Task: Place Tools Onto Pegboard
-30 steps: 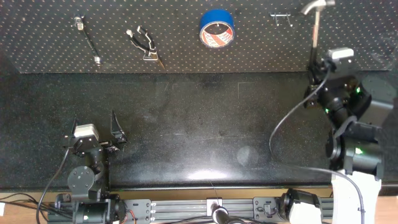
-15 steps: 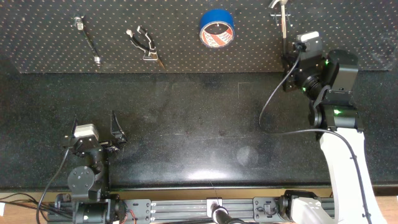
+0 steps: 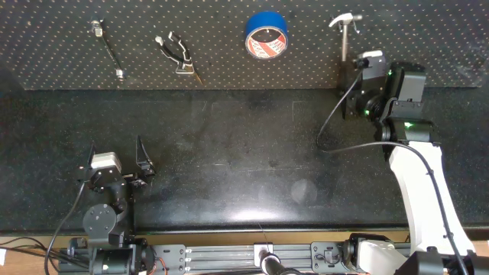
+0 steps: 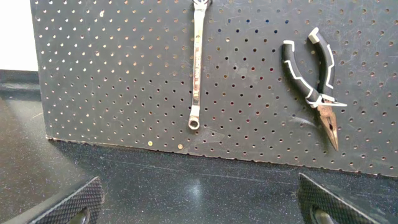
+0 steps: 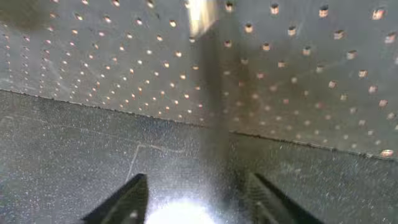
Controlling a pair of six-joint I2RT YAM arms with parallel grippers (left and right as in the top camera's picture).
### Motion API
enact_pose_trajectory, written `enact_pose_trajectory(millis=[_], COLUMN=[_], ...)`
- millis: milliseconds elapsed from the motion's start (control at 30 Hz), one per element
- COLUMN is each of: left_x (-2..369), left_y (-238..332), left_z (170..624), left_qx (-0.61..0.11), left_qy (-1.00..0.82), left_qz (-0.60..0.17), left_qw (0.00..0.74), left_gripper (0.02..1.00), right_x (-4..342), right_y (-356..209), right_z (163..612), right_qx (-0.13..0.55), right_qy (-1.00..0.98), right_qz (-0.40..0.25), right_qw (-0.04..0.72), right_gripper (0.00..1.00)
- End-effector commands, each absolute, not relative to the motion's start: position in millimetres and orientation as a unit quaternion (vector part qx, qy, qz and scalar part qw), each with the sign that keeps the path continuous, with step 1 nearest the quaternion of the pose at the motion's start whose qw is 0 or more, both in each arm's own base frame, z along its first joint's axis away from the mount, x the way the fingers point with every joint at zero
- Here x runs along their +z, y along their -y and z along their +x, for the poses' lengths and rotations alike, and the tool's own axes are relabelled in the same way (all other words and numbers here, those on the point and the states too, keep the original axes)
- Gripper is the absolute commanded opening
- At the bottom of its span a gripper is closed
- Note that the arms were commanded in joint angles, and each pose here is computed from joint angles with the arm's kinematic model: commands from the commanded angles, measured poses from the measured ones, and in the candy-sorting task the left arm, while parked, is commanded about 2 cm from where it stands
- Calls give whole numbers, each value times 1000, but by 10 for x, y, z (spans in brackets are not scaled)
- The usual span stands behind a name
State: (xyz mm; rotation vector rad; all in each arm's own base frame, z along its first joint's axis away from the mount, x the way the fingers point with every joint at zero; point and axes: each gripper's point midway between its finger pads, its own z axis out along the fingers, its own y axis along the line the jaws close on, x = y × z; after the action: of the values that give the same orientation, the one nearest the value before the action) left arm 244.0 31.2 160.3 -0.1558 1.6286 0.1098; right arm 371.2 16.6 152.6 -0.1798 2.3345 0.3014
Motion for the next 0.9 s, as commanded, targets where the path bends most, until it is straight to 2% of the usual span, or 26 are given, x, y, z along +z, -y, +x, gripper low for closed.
enact_pose_trajectory(millis=[33, 133, 167, 200, 267, 333, 433, 533, 667, 700, 767, 800, 900], left_x=[1591, 1591, 1591, 1591, 1592, 1591, 1591, 1591, 1591, 1591, 1591, 1591, 1591], left_y=[-316, -316, -316, -316, -317, -316, -316, -316, -316, -316, -316, -317, -316], left_z=[2437, 2437, 2437, 2437, 2437, 2437, 2437, 2437, 2437, 2437, 2437, 2437, 2437], left_qx=[45, 45, 45, 45, 45, 45, 45, 45, 45, 45, 45, 45, 45], left_qy=[-725, -725, -725, -725, -725, -725, -725, -725, -725, -725, -725, -725, -725], left_qz=[-77, -77, -77, -77, -77, -77, -77, -77, -77, -77, -77, -77, -77], left_qw=[683, 683, 683, 683, 683, 683, 683, 683, 683, 683, 683, 683, 683], left_gripper=[996, 996, 996, 996, 996, 996, 993, 996, 996, 996, 996, 996, 996], right_x=[1747, 2664, 3039, 3527, 3762, 3487, 2968, 2547, 2267, 2247, 2138, 2084, 1775], right_y=[-173, -173, -182, -182, -192, -137, -138, -130, -108, -56, 113, 137, 50], right_z=[3779, 3792, 3680, 3355, 2925, 2417, 2149, 2214, 2368, 2387, 2413, 2420, 2463], right_qx=[113, 83, 71, 48, 32, 15, 12, 2, -2, 9, 47, 48, 57], right_qy=[-898, -820, -786, -741, -719, -749, -764, -727, -661, -656, -665, -669, -700], right_qz=[-74, -99, -107, -110, -106, -80, -73, -77, -73, -42, 69, 88, 80], right_qw=[419, 557, 605, 660, 686, 658, 641, 683, 746, 753, 742, 736, 708], right_gripper=[980, 982, 985, 985, 985, 998, 976, 976, 976, 976, 976, 976, 976])
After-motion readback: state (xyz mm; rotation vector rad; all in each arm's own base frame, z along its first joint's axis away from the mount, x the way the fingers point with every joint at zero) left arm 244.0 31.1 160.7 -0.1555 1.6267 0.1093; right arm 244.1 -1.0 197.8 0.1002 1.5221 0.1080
